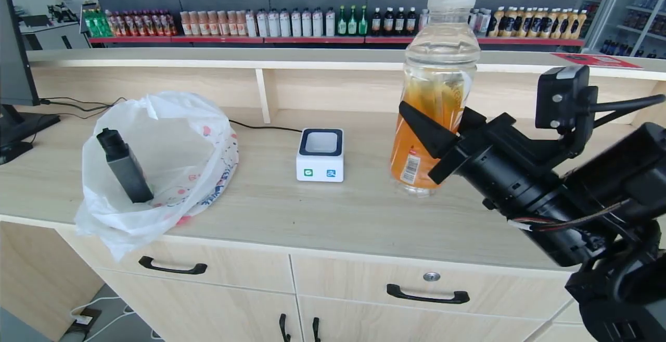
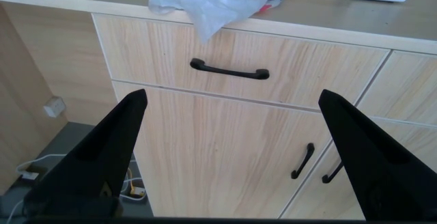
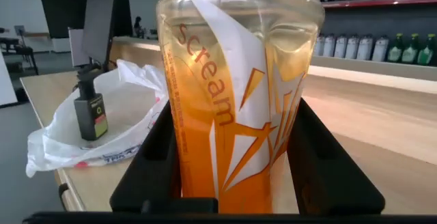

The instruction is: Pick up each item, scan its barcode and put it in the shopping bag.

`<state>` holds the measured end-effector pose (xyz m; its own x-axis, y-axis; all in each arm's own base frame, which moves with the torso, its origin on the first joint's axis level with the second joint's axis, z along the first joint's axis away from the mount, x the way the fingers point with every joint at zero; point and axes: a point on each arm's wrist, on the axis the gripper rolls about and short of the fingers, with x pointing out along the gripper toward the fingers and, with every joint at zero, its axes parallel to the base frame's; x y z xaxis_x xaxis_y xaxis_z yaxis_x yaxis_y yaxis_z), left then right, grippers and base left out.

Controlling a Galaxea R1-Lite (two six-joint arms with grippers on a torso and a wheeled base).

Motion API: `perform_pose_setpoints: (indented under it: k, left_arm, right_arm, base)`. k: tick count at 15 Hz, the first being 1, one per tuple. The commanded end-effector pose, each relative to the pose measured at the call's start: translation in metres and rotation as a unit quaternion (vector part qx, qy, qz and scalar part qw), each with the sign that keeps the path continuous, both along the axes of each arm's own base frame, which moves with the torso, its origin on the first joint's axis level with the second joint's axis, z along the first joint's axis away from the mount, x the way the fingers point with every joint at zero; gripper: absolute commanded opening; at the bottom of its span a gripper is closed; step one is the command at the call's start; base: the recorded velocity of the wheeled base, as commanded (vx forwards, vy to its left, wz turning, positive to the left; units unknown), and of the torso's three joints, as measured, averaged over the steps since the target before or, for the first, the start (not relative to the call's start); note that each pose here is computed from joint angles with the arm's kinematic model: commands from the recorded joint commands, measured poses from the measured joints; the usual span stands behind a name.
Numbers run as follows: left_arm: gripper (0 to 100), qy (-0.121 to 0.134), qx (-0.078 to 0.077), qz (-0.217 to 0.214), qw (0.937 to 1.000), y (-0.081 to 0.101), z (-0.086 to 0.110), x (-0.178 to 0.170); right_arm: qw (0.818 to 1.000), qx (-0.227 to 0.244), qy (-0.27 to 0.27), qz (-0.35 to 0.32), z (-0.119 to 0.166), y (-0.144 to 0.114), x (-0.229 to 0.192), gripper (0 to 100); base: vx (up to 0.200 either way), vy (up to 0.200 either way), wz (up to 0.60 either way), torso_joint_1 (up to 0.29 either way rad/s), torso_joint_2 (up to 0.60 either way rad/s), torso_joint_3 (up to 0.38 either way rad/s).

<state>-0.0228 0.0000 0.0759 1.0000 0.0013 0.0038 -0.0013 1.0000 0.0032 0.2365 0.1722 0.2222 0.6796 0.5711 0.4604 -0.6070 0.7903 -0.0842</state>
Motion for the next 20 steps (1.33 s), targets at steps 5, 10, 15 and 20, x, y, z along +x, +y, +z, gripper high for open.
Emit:
perform_pose_setpoints:
  k: [5, 10, 15, 20]
  left_arm:
    - [100, 0.0, 0.0, 0.0, 1.0, 0.0, 0.0, 0.0]
    - [100, 0.0, 0.0, 0.0, 1.0, 0.0, 0.0, 0.0]
    - [100, 0.0, -0.001, 0.0, 1.0, 0.0, 0.0, 0.0]
    - [100, 0.0, -0.002, 0.001, 1.0, 0.0, 0.0, 0.0]
  right_arm:
    - [0.994, -0.016, -0.018, -0.108, -0.001, -0.034, 0.043, 0]
    - [0.994, -0.013, -0.023, -0.11, 0.003, -0.037, 0.039, 0]
    - [0.993, -0.009, -0.028, -0.114, 0.006, -0.039, 0.04, 0]
    - [0.993, -0.007, -0.029, -0.115, 0.007, -0.039, 0.042, 0]
  base:
    - [0.0, 0.0, 0.0, 0.0, 0.0, 0.0]
    - [-0.12, 0.0, 0.0, 0.004, 0.0, 0.001]
    - [0.0, 0.04, 0.0, 0.001, 0.0, -0.002]
    - [0.0, 0.2, 0.0, 0.004, 0.0, -0.001]
